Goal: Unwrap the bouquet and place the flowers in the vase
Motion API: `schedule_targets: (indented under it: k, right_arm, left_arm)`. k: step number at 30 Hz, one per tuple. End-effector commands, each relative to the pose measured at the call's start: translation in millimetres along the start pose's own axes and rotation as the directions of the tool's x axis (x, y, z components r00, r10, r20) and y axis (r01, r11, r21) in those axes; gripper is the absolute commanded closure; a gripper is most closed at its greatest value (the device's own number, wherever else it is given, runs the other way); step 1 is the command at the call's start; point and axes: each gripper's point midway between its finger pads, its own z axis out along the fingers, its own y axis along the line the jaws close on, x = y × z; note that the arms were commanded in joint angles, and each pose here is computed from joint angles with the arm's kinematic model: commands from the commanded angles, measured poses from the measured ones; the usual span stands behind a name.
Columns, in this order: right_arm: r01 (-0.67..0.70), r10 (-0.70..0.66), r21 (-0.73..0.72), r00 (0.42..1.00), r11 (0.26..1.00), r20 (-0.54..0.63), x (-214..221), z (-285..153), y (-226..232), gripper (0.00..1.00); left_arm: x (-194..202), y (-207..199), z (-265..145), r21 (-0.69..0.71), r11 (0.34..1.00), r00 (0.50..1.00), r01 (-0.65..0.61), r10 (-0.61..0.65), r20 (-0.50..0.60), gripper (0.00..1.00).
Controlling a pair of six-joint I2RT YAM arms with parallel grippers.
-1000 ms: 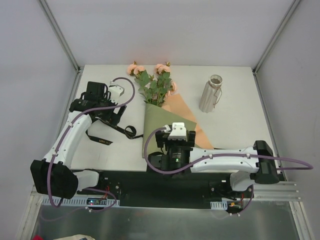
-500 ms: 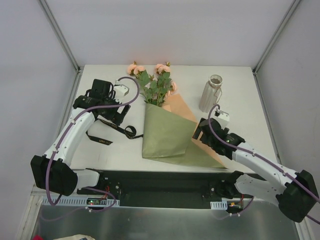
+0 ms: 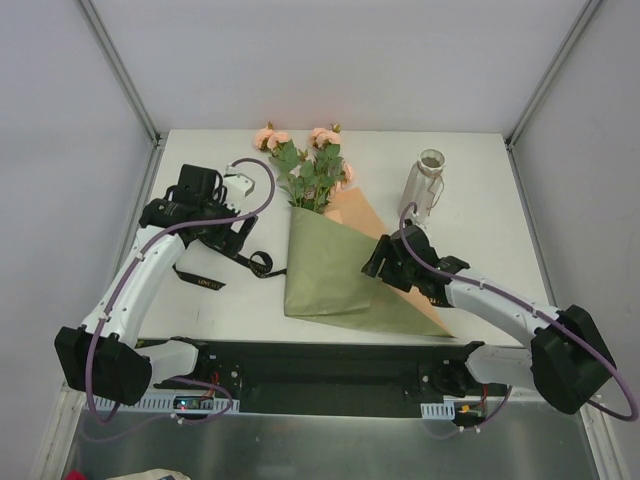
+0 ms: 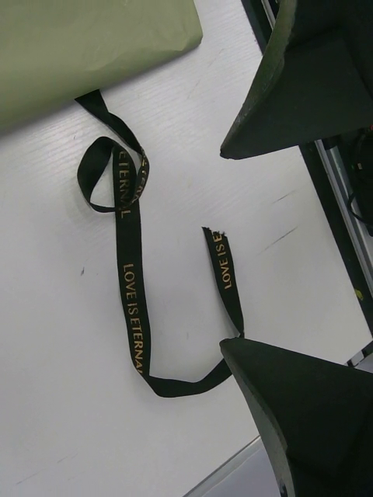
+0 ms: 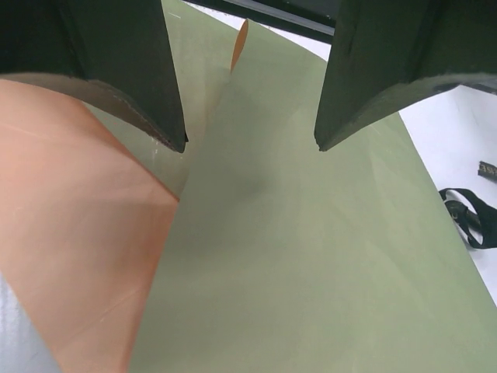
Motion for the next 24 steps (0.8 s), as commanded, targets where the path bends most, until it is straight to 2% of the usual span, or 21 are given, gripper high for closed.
schedule_targets:
  k: [1,11,14,15,18,19,21,22,24]
  right_arm:
    - [-0.067,0.066,-0.041,0.997,0.997,-0.03,4,4,10,0.31]
    - [-0.092,0.09,-0.033,0.993,0.995,-0.071,8,19,17,0.43]
    - [-0.086,0.082,-0.056,0.995,0.995,-0.058,2,15,25,0.51]
    - [-0.076,0.074,-0.075,0.997,0.994,-0.034,-6,10,34,0.61]
    - [0.002,-0.001,-0.084,1.0,0.996,0.015,-17,-2,50,0.85]
    - [0.039,-0.034,-0.127,0.999,0.991,0.041,-25,-12,73,0.87]
    - [0.121,-0.112,-0.123,0.991,0.985,0.072,-30,-18,87,0.88]
    - [0.166,-0.152,-0.169,0.984,0.972,0.096,-34,-29,113,0.89]
    - [0.267,-0.25,-0.165,0.961,0.95,0.116,-32,-30,132,0.9]
  left_arm:
    - [-1,3,-16,-0.027,1.0,1.0,-0.007,0.008,0.013,0.01]
    - [-10,5,-29,-0.04,0.999,0.999,0.006,-0.005,0.039,0.01]
    - [-13,5,-34,-0.045,0.999,0.998,0.013,-0.011,0.054,0.01]
    - [-15,6,-37,-0.048,0.999,0.998,0.013,-0.01,0.062,0.01]
    - [-21,12,-42,-0.079,0.996,0.997,0.034,-0.028,0.073,0.01]
    - [-22,16,-45,-0.105,0.994,0.997,0.04,-0.033,0.074,0.01]
    - [-28,22,-50,-0.136,0.989,0.995,0.063,-0.051,0.087,0.01]
    - [-30,23,-52,-0.142,0.987,0.994,0.071,-0.058,0.096,0.01]
    - [-39,22,-60,-0.134,0.986,0.988,0.103,-0.086,0.127,0.01]
